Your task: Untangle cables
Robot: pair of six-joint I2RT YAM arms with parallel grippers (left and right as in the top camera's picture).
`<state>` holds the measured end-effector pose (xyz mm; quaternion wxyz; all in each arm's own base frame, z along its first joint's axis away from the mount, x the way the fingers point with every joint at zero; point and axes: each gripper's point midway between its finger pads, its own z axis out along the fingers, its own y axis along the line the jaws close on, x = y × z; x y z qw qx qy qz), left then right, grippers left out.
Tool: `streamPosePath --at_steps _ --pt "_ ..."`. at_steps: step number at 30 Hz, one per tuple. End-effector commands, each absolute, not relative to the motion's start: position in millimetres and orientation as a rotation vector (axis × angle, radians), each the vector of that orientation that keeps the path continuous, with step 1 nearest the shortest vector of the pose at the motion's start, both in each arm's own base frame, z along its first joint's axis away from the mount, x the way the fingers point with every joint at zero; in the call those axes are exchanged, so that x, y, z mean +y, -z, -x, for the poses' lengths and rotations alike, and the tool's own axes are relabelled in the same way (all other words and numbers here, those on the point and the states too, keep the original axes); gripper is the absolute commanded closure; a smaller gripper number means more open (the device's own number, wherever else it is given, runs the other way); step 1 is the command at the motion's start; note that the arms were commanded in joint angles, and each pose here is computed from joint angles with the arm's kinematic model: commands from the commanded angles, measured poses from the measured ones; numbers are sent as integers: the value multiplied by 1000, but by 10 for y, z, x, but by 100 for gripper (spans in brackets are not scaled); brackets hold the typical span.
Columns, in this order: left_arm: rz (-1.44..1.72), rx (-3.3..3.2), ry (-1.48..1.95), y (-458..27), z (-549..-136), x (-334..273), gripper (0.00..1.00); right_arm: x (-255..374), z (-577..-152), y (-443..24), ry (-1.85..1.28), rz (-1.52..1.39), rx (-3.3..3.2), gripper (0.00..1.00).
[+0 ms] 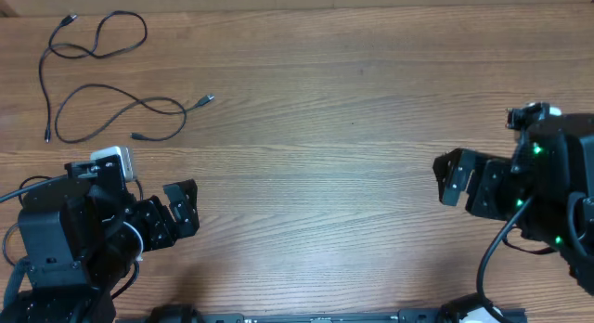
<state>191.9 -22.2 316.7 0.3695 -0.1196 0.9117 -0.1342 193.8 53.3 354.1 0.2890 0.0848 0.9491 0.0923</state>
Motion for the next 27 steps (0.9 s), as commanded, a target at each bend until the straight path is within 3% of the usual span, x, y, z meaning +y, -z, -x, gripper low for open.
streamPosePath --at_steps 1,18,27 --pt "283 2347 350 -3154 -1926 -247 0 543 -1919 -3536 -257 -210 2530 0" --pt "283 2347 350 -3154 -1926 -247 0 639 -2029 -3439 -275 -200 2588 0" --pt "283 2347 350 -3154 -1926 -247 0 740 -2358 -3321 -252 -84 2562 0"
